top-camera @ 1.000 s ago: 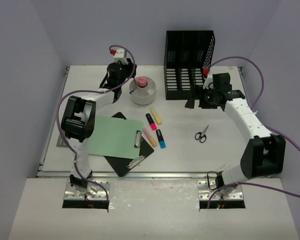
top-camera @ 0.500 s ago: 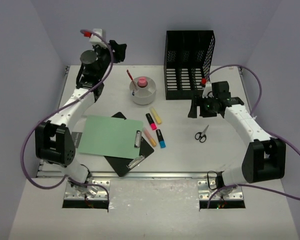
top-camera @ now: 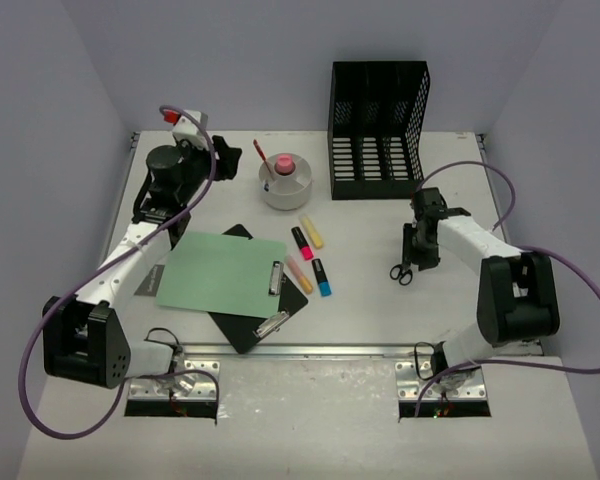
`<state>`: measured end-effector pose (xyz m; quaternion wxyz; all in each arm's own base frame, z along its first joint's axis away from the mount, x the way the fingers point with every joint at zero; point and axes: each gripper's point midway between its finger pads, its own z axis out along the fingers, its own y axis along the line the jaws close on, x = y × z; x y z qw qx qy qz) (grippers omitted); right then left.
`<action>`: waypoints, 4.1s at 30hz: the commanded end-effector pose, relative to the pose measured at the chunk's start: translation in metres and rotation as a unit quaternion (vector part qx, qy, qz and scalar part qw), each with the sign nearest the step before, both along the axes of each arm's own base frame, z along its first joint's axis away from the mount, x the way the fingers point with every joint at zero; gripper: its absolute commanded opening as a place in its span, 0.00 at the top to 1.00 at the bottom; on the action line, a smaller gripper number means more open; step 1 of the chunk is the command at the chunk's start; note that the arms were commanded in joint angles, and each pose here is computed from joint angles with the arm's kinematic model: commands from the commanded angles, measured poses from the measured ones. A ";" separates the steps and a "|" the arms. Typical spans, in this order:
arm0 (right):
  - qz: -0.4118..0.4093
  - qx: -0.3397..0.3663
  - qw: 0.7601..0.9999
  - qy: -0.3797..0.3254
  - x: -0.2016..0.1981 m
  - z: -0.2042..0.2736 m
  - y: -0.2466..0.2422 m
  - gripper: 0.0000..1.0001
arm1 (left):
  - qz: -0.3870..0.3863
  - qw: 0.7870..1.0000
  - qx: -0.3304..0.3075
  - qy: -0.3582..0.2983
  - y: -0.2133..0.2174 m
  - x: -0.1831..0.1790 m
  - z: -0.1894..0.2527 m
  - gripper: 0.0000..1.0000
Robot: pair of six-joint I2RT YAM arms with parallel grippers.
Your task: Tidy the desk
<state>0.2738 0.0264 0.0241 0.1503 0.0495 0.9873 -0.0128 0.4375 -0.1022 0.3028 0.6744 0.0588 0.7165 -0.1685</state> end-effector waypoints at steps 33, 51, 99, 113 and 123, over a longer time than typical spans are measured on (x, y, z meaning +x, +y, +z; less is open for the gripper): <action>-0.062 -0.002 0.997 0.047 -0.007 -0.033 -0.007 0.75 | -0.017 1.000 0.005 -0.022 -0.002 -0.024 0.005 0.40; 0.025 0.222 0.975 -0.001 0.001 0.044 0.072 0.99 | -0.262 0.939 0.186 -0.122 -0.056 -0.081 0.003 0.44; 0.158 0.400 0.889 0.154 -0.096 0.093 0.183 0.99 | -0.637 0.472 0.476 -0.381 -0.266 -0.267 -0.126 0.63; 0.172 0.419 0.879 0.151 -0.101 0.104 0.188 0.99 | -0.642 0.459 0.487 -0.374 -0.270 -0.268 -0.138 0.91; 0.201 0.423 0.876 0.115 -0.096 0.119 0.190 0.33 | -0.646 0.462 0.486 -0.365 -0.263 -0.276 -0.141 1.00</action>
